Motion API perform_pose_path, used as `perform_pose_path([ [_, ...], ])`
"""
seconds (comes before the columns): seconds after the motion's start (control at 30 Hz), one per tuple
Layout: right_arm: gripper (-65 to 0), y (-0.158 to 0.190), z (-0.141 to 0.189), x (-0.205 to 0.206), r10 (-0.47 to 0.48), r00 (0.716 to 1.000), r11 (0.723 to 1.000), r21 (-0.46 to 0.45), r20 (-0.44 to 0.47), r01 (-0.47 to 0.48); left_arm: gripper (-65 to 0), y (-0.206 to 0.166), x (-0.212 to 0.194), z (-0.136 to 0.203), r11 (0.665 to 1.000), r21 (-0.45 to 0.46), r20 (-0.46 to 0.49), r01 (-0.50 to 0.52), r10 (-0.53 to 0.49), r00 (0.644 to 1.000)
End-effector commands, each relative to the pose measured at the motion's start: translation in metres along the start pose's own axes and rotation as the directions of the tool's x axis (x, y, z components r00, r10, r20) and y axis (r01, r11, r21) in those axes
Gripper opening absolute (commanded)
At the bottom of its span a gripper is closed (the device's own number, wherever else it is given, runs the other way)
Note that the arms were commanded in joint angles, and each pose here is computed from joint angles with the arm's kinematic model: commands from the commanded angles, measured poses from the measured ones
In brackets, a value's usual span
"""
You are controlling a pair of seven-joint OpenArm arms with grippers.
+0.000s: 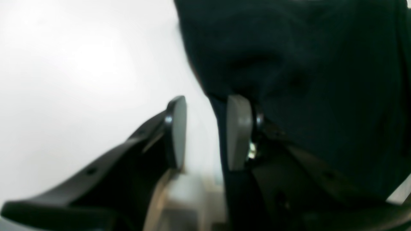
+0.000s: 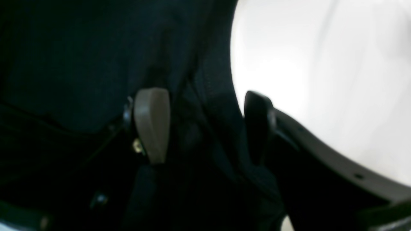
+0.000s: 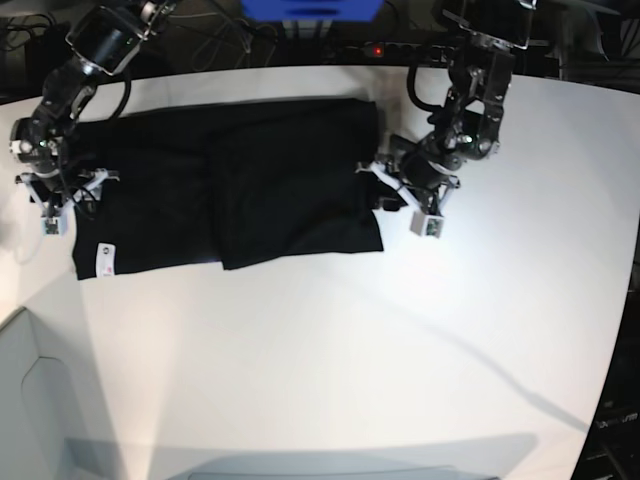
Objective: Fold the T-shirt properly
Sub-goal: 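Release the folded end and move the left gripper to the shirt's edge, then grasp the shirt's other end with the right gripper and fold it over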
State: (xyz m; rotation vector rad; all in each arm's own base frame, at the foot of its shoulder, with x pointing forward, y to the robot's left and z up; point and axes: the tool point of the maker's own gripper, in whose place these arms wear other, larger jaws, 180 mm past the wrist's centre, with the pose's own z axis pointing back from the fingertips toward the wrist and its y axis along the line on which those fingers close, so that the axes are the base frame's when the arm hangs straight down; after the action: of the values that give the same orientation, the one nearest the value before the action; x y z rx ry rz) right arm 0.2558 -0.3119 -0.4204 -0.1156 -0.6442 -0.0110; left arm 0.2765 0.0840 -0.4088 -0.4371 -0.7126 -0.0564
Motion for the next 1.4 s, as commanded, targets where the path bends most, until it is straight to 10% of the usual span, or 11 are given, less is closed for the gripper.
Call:
perform_pose_path([
  [0.0,-27.7,-0.001,-0.001,-0.013,0.017,0.998,1.0,-0.002,-0.06,-0.017,-44.2,-0.001,0.012,0.001,1.0,-0.006,0.035,0.006,-0.006,0.999],
  [0.17,-34.3,0.007,-0.01,-0.032,-0.003,0.994,1.0,0.031,-0.11,0.007,-44.2,0.01,0.003,-0.003,1.0,0.016,0.009,-0.013,0.013,1.0],
  [0.33,-65.0,0.011,-0.014,-0.042,-0.012,0.99,0.999,0.045,-0.137,0.018,-44.2,0.011,0.009,-0.003,1.0,0.017,0.018,-0.007,0.006,1.0],
  [0.9,-65.0,0.018,0.055,0.069,0.074,0.976,0.994,-0.097,0.207,-0.054,-44.2,0.013,0.01,-0.003,1.0,0.021,0.019,-0.004,0.003,1.0],
  [1.37,-65.0,0.183,0.09,0.078,0.249,0.91,0.93,0.181,0.332,-0.32,-44.2,0.021,0.019,-0.013,0.999,0.037,0.013,-0.009,0.009,1.0],
])
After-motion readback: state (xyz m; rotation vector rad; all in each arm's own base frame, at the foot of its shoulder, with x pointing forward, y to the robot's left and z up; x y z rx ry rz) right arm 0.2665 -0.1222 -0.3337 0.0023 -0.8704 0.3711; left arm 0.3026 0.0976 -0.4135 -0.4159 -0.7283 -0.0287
